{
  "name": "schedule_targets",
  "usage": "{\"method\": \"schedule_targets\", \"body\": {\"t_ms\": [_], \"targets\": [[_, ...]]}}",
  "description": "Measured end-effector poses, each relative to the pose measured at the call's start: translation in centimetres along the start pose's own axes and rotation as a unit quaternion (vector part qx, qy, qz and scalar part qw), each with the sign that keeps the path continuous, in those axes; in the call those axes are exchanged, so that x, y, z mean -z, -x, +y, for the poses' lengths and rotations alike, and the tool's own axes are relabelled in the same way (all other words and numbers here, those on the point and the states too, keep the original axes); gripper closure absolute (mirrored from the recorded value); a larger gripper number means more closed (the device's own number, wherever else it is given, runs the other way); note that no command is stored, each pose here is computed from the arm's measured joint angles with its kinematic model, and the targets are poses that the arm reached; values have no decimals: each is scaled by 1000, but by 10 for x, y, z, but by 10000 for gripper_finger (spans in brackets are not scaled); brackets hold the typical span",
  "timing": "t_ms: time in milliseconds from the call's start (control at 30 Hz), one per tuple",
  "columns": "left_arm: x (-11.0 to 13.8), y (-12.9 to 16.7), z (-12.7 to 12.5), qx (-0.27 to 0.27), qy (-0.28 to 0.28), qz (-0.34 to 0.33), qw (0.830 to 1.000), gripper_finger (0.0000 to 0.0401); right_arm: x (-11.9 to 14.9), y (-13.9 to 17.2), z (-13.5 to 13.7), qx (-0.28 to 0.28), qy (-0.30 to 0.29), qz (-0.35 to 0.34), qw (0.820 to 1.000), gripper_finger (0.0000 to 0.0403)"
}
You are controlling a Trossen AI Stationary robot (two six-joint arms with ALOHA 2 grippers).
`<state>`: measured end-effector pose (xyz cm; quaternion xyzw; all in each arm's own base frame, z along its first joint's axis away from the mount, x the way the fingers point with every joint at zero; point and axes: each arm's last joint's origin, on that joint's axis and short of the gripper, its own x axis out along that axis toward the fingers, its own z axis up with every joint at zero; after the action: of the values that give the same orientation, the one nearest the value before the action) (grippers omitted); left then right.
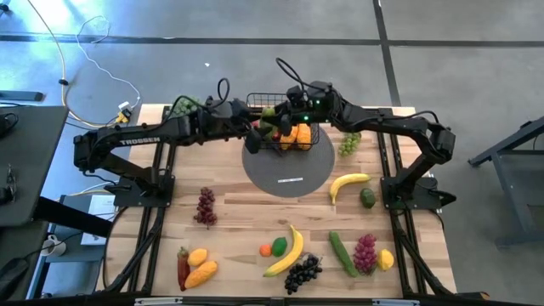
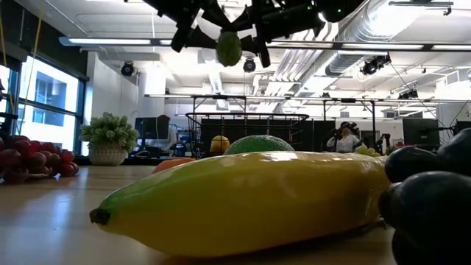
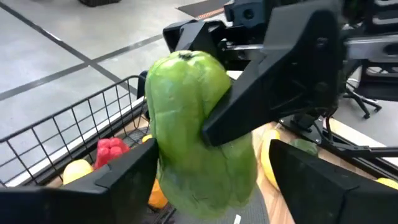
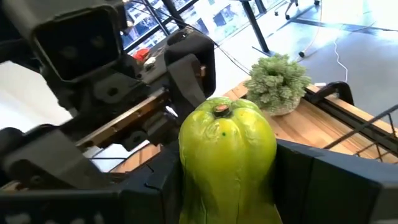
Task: Build produce basket
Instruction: Put the chayote into the wire basket
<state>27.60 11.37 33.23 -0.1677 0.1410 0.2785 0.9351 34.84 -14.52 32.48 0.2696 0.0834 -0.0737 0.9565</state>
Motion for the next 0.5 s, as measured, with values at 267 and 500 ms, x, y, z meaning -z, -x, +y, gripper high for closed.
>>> {"method": "schedule_targets", "body": {"t_ms": [267,500], "targets": [[-4,-1,12,-14,11,-7,1000,60,-4,7,-24,47,15,14,999,247],[-7,-2,23,-32,36,-11,999,61,-9,21,-58,144,72,30,987,247]]}}
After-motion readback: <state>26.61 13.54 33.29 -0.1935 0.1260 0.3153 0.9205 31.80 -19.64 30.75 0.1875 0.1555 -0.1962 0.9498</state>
